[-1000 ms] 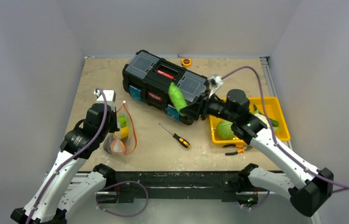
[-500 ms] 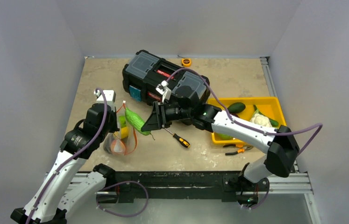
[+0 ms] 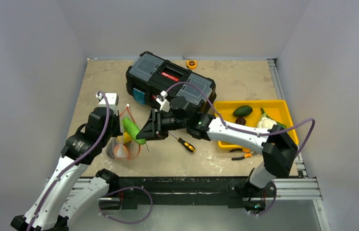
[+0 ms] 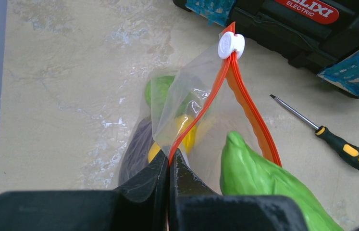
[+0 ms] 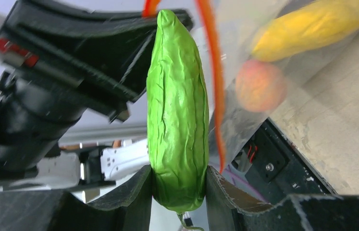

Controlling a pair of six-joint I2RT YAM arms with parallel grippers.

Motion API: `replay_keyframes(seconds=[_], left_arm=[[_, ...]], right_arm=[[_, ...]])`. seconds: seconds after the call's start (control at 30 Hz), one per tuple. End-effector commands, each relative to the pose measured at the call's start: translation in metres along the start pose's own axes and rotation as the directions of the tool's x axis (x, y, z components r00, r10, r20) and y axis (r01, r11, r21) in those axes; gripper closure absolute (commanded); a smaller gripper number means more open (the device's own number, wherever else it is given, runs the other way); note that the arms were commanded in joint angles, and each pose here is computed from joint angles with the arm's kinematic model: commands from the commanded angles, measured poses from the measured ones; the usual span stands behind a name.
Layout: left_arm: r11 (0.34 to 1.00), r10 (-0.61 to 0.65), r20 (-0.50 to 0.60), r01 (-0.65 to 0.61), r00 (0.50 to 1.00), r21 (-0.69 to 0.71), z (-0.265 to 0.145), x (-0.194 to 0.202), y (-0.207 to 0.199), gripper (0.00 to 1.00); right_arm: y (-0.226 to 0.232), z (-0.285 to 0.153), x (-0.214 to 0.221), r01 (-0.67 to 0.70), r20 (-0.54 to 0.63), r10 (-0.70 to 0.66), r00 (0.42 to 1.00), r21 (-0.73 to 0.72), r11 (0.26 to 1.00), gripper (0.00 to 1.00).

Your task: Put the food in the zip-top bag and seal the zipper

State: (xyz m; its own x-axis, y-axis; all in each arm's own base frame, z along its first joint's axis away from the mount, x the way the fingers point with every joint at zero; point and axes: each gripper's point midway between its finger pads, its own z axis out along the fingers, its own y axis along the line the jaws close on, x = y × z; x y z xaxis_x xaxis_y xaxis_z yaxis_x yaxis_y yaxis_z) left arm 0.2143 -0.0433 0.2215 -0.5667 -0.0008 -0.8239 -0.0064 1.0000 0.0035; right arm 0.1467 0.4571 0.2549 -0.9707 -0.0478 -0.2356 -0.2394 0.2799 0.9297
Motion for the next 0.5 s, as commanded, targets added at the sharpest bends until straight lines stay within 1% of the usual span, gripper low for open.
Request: replay_keyframes(seconds=[0.0, 0.13, 0.23, 0.3, 0.47], left_arm=[[1.000, -0.003, 0.029, 0.003, 1.000, 0.005, -0.002, -0.006, 0.000, 1.00], [1.000, -0.003, 0.029, 0.003, 1.000, 0.009, -0.002, -0.005, 0.000, 1.00], [1.000, -0.003, 0.029, 0.003, 1.000, 0.011, -0.002, -0.006, -0.001, 1.00], [1.000, -0.002, 0.029, 0.002, 1.000, 0.015, -0.002, -0.006, -0.001, 1.00], [1.000, -0.001, 0.027, 0.001, 1.000, 0.018, -0.002, -0.006, -0.002, 1.00]], right_arm=[[0.008, 0.005, -0.029, -0.067, 0.152, 0.072, 0.986, -0.036, 0.997, 1.00], [0.005, 0.015, -0.037, -0.116, 0.184, 0.127, 0.975, -0.067, 0.991, 1.00], [0.016, 0.020, -0.035, -0.146, 0.181, 0.169, 0.969, -0.137, 0.980, 0.98], [0.024, 0.023, -0.036, -0.130, 0.201, 0.159, 0.967, -0.150, 0.980, 0.96], [0.024, 0.029, -0.039, -0.110, 0.259, 0.137, 0.956, -0.117, 0.987, 0.90]])
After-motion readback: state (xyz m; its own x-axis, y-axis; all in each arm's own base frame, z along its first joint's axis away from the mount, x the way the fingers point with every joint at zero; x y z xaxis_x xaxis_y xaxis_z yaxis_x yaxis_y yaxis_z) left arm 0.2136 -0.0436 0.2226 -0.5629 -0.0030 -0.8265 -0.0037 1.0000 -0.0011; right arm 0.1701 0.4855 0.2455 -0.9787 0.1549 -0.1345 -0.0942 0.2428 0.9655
